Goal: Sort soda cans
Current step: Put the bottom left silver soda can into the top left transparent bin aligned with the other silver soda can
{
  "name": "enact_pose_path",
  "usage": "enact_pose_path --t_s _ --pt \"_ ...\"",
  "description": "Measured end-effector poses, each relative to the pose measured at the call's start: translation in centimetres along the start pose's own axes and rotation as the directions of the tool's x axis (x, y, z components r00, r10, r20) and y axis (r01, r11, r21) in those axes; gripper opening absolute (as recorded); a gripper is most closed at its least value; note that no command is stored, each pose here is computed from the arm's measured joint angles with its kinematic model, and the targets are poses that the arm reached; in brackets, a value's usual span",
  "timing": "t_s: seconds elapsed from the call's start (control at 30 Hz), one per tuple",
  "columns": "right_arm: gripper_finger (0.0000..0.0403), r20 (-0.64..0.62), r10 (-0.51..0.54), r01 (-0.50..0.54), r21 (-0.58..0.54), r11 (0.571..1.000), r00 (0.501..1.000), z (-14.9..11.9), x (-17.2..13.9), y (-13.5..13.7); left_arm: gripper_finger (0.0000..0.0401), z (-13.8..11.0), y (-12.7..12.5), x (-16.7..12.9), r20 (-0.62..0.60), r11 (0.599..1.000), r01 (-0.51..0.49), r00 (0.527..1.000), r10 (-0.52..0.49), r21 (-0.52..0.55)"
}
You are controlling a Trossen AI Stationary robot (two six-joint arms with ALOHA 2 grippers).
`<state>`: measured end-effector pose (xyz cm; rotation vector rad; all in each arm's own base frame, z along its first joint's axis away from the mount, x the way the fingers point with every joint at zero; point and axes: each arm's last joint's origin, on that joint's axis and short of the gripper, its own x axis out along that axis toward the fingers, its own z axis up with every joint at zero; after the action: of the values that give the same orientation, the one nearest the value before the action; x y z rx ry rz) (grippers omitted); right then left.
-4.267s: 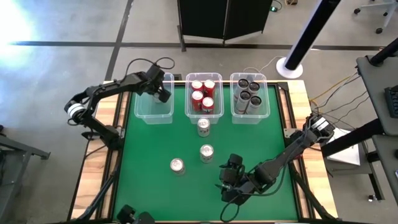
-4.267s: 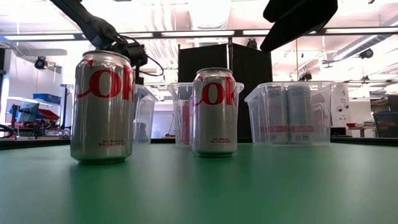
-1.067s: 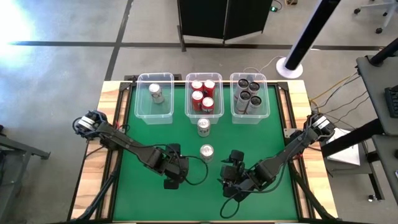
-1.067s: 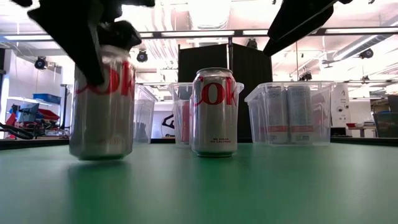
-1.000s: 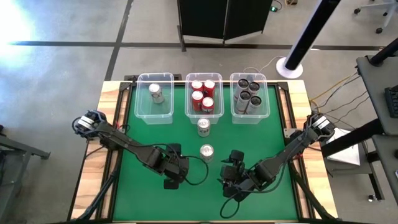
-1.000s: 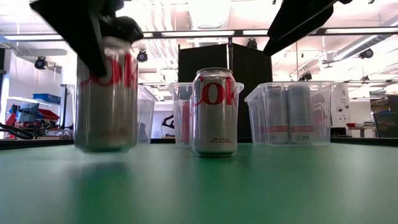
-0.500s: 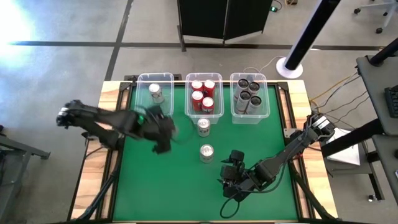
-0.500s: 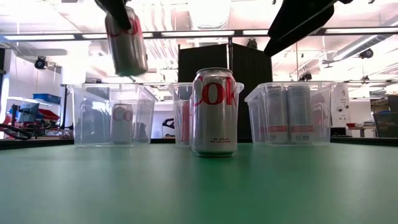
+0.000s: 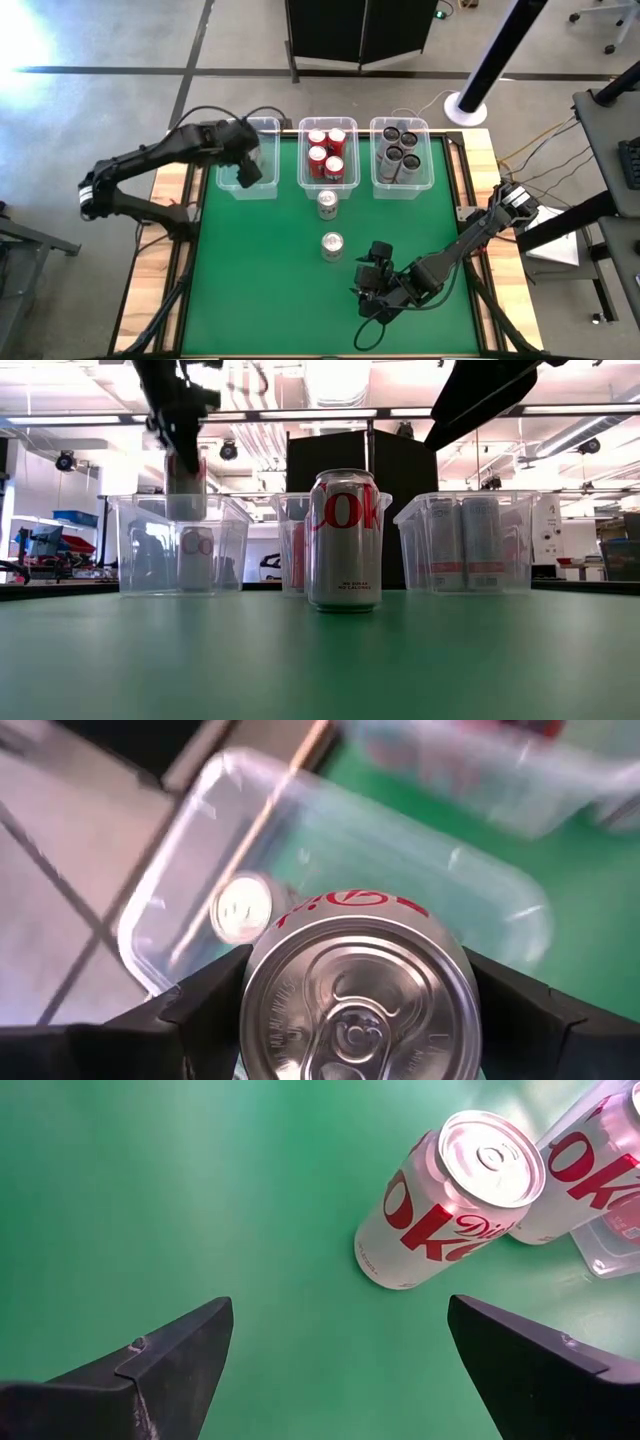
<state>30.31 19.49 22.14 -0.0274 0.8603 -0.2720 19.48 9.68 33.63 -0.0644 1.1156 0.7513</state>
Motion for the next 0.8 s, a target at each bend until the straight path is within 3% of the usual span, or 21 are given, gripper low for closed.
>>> enact_pose_path --t_s 0.2,0.37,0.8 --pt "0.0364 -0.001 0.000 0.000 -0.001 1.000 1.000 0.0 0.0 0.0 0.0285 -1.2 1.4 4.5 -0.039 0.996 0.052 0.998 -0.055 -0.069" --pt "0.0364 -0.001 -0.001 0.001 0.012 1.000 1.000 0.0 0.0 0.0 0.0285 -2.7 1.9 7.0 -0.119 0.996 0.022 0.992 -0.033 -0.090" --pt "0.0364 -0.010 -0.007 0.007 0.020 1.000 1.000 -0.3 0.4 0.2 0.0285 -3.5 0.8 10.1 -0.133 0.993 0.072 0.988 -0.083 -0.089"
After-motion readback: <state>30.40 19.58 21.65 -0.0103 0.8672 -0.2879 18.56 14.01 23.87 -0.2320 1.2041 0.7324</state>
